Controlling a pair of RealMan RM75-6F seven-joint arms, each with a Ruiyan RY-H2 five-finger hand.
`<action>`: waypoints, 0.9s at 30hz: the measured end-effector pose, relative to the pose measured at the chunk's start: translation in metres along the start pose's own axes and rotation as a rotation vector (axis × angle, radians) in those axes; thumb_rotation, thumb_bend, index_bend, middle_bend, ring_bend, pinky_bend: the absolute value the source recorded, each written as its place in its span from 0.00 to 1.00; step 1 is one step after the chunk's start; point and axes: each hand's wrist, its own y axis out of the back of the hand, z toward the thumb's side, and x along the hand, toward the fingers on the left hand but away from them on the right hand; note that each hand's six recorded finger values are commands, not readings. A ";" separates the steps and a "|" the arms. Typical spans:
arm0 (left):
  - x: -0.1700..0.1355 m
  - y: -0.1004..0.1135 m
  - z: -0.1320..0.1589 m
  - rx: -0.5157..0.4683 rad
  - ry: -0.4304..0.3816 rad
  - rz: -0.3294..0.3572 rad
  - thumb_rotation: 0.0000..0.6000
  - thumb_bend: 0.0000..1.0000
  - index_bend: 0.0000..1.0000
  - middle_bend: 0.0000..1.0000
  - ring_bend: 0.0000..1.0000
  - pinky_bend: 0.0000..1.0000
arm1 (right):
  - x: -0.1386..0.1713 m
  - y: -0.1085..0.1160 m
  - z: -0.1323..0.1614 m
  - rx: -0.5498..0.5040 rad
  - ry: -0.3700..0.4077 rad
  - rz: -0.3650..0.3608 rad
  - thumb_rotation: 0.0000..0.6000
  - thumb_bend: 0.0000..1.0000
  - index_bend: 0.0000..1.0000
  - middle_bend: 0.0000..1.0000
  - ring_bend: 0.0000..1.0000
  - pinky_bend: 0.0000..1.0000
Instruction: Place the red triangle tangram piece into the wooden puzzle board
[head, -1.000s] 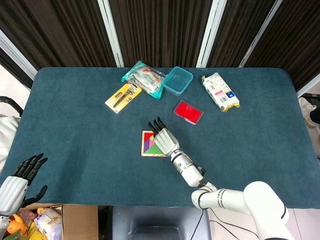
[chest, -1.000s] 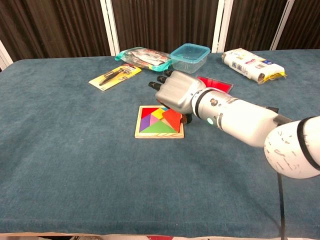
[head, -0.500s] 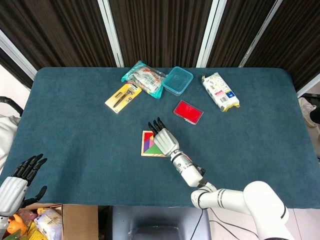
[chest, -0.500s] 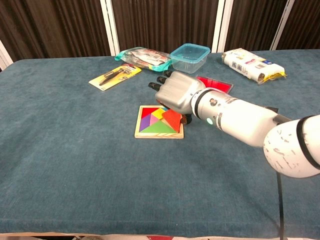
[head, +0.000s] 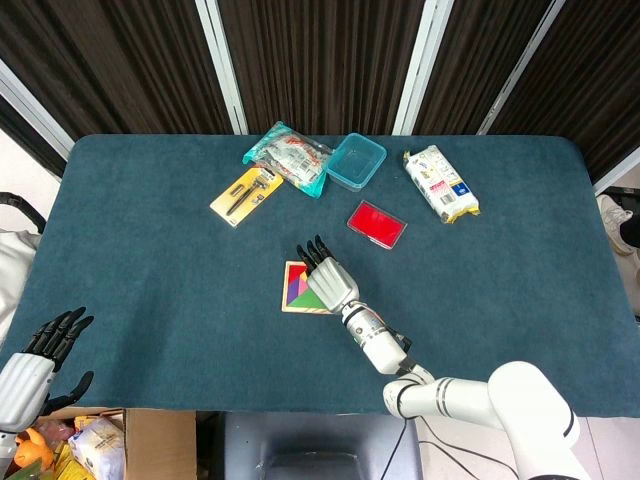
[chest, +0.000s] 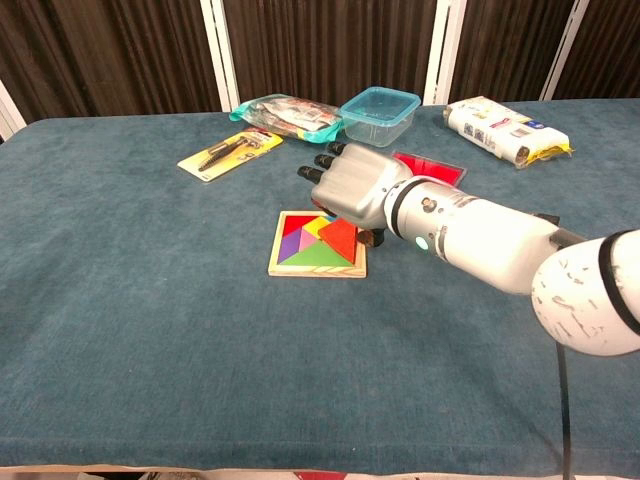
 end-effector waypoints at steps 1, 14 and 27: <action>0.000 0.000 0.000 0.000 0.000 0.000 1.00 0.41 0.00 0.00 0.00 0.14 | 0.000 0.000 0.000 0.001 0.001 0.000 1.00 0.46 0.48 0.08 0.00 0.00; -0.001 -0.001 0.000 0.003 0.002 -0.004 1.00 0.41 0.00 0.00 0.00 0.14 | 0.004 -0.004 -0.006 0.010 -0.009 0.012 1.00 0.46 0.46 0.08 0.00 0.00; 0.000 -0.001 -0.001 0.002 0.002 -0.001 1.00 0.41 0.00 0.00 0.00 0.14 | 0.002 -0.007 -0.003 0.006 -0.002 0.034 1.00 0.46 0.46 0.08 0.00 0.00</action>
